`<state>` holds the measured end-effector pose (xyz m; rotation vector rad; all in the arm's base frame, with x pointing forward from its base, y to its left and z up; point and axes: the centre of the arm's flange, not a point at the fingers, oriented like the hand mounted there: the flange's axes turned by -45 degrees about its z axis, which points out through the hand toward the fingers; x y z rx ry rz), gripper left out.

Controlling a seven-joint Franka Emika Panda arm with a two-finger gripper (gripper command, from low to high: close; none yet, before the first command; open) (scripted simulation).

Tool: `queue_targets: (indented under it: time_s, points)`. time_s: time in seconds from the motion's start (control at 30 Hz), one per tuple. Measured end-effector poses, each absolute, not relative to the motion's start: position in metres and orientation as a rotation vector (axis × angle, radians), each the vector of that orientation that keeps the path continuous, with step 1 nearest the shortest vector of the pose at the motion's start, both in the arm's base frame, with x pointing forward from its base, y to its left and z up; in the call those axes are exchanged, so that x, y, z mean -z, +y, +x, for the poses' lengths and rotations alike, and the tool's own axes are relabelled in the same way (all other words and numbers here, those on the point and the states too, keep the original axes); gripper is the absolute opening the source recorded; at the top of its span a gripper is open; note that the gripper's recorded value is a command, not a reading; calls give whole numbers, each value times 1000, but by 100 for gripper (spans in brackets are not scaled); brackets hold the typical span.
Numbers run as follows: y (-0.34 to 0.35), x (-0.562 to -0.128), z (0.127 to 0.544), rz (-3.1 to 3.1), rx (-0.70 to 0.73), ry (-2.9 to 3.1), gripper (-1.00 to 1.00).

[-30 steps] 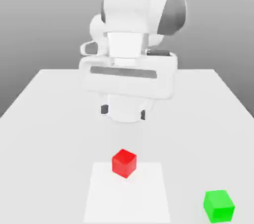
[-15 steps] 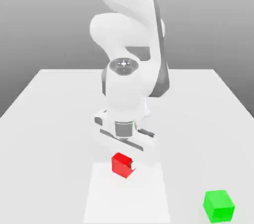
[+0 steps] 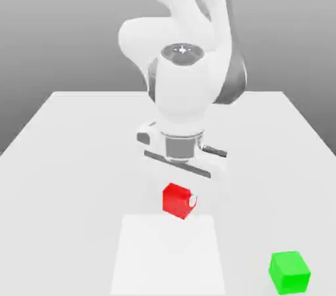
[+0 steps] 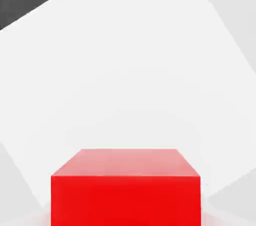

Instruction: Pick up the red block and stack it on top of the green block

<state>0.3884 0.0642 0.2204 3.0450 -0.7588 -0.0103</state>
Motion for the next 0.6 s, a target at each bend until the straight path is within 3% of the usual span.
queue_targets:
  time_s: [0.33,0.47,0.5,0.6]
  points:
    - [204,-243,459,3098,2,-524,-100]
    - [218,-200,464,3102,-3,-507,-100]
    - [218,-189,464,3102,-2,-505,100]
    - [218,-189,464,3102,-2,-505,100]
